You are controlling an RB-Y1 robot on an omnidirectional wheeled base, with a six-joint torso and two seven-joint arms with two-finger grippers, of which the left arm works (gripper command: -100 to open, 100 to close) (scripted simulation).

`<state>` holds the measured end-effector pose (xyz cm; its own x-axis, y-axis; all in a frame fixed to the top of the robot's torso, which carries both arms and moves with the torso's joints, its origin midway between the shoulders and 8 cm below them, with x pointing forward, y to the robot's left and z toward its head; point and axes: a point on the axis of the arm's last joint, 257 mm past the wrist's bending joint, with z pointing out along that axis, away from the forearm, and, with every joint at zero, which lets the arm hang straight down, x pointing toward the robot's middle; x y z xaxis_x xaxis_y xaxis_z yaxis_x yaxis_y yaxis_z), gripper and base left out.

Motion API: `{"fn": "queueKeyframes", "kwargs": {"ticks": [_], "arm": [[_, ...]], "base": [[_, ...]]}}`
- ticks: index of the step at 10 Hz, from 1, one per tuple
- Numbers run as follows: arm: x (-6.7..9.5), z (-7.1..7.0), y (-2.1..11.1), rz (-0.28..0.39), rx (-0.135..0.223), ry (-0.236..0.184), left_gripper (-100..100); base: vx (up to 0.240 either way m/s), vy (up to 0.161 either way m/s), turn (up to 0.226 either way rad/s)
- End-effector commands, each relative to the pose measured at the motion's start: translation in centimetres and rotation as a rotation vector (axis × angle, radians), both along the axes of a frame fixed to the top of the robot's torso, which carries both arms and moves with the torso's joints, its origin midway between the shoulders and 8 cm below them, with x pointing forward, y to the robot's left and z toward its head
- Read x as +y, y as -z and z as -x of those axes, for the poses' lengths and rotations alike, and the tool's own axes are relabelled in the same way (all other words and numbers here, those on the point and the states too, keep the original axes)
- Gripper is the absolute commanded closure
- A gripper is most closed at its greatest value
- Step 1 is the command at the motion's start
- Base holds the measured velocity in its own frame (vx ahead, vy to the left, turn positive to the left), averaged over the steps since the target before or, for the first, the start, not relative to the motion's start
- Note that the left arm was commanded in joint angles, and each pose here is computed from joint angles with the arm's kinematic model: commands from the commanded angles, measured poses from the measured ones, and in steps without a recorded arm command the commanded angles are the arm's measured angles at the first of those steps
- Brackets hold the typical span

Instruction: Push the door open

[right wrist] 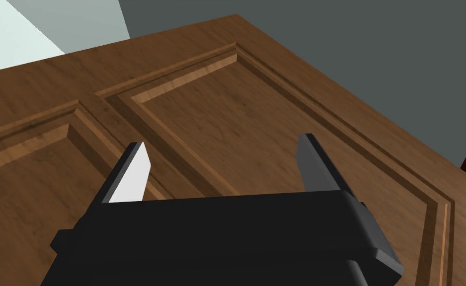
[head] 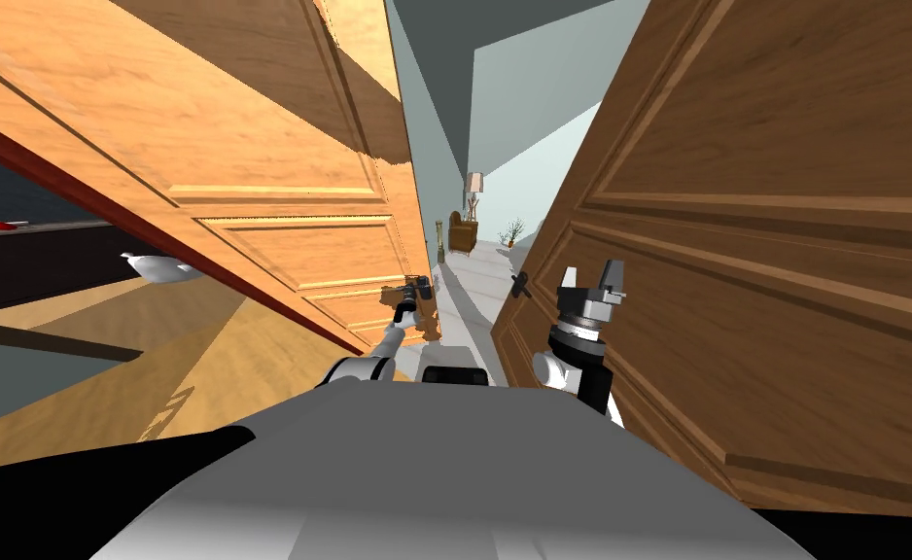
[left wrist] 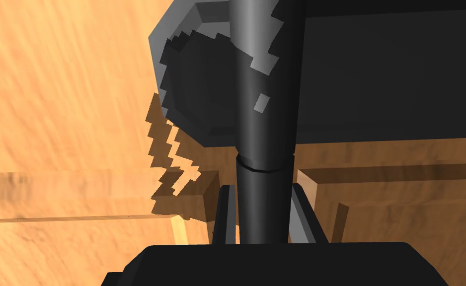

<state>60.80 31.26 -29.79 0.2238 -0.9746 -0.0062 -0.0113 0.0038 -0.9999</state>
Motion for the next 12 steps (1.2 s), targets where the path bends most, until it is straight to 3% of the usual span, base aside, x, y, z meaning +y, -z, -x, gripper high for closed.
{"fn": "queueKeyframes", "kwargs": {"ticks": [1, 6, 9, 10, 12], "arm": [[0.5, -0.2, -0.9, -0.013, -0.017, -0.018, 100], [0.1, -0.2, -1.0, -0.015, -0.018, -0.054, 100], [-1.1, -0.1, -0.7, -0.003, -0.014, -0.071, 100], [-0.8, 0.0, -0.3, -0.002, -0.008, -0.069, 100], [1.4, 0.1, -1.1, -0.023, -0.023, -0.123, 100]], "base": [[0.176, -0.071, 0.114], [0.192, -0.022, 0.11], [0.199, -0.052, 0.133], [0.091, -0.016, 0.044], [0.127, 0.018, -0.007]]}}
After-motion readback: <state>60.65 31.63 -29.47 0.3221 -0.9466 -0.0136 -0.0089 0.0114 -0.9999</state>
